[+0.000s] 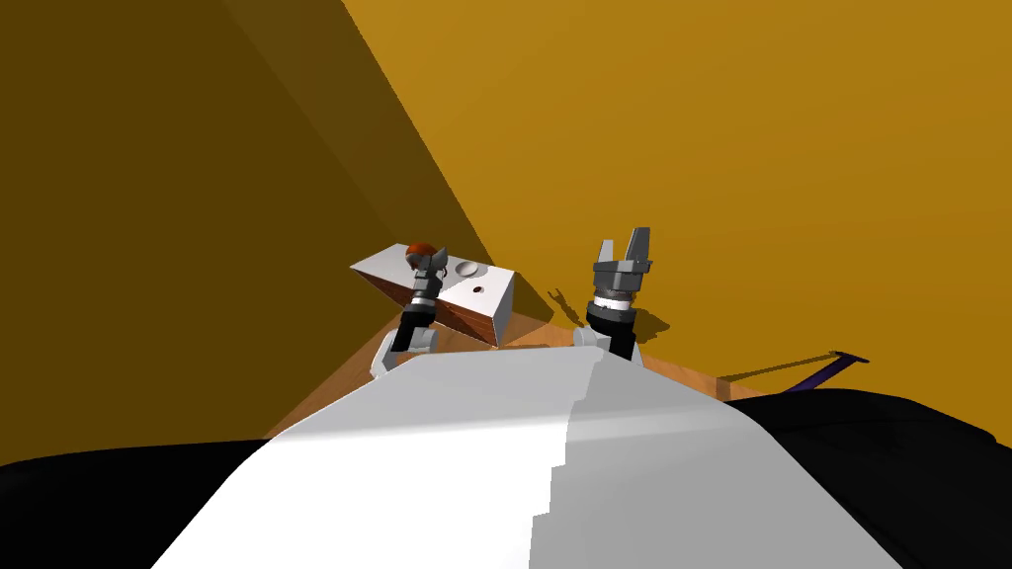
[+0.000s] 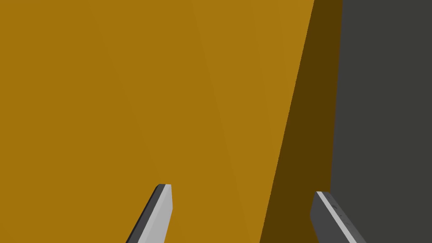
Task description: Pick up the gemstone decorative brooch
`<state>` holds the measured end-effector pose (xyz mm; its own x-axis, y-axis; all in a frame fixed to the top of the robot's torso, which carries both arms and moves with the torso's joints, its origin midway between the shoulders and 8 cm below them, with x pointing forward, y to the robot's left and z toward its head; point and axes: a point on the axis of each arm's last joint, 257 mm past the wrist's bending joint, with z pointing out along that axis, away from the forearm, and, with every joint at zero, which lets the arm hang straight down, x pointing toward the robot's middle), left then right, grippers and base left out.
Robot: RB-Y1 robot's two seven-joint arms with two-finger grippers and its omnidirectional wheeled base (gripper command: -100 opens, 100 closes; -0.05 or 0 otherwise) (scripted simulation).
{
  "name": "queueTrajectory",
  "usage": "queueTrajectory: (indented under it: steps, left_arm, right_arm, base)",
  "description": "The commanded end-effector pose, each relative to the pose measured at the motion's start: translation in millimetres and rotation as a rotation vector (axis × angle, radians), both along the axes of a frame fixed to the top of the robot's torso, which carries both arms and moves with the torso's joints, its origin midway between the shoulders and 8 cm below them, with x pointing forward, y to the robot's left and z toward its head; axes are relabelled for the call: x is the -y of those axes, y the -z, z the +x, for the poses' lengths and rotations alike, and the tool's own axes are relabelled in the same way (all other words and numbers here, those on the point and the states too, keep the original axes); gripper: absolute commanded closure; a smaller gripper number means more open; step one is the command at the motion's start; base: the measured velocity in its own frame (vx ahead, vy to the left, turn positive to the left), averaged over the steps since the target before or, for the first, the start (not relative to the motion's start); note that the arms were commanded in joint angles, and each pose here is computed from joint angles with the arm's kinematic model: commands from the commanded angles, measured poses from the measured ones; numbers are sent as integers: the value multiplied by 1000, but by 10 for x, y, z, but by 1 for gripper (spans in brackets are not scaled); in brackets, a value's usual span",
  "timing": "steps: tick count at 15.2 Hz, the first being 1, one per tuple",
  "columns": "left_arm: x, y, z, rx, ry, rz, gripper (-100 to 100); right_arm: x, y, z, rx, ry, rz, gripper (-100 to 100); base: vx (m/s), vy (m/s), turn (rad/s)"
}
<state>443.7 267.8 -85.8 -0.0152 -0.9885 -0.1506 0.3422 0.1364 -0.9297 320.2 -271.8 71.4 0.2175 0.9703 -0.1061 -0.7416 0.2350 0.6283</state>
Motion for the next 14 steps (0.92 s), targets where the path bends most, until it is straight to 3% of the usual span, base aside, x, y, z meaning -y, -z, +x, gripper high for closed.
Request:
queueTrajectory:
  steps: [1, 6, 9, 14]
  left_arm:
    - [-111, 202, 145, -67, -7, 7, -100]
    - [-249, 459, 276, -140, -24, 10, -100]
    - [-476, 648, 494, -218, -50, 8, -100]
    - [-711, 1012, 603, -320, -92, -1, -100]
  right_arm:
    - [0, 0, 0, 0, 0, 0, 0]
    - [0, 0, 0, 0, 0, 0, 0]
    - [0, 0, 0, 0, 0, 0, 0]
    - [0, 0, 0, 0, 0, 0, 0]
  base:
    - [17, -71, -19]
    - [15, -56, -6]
    - [26, -64, -10]
    - [17, -68, -5]
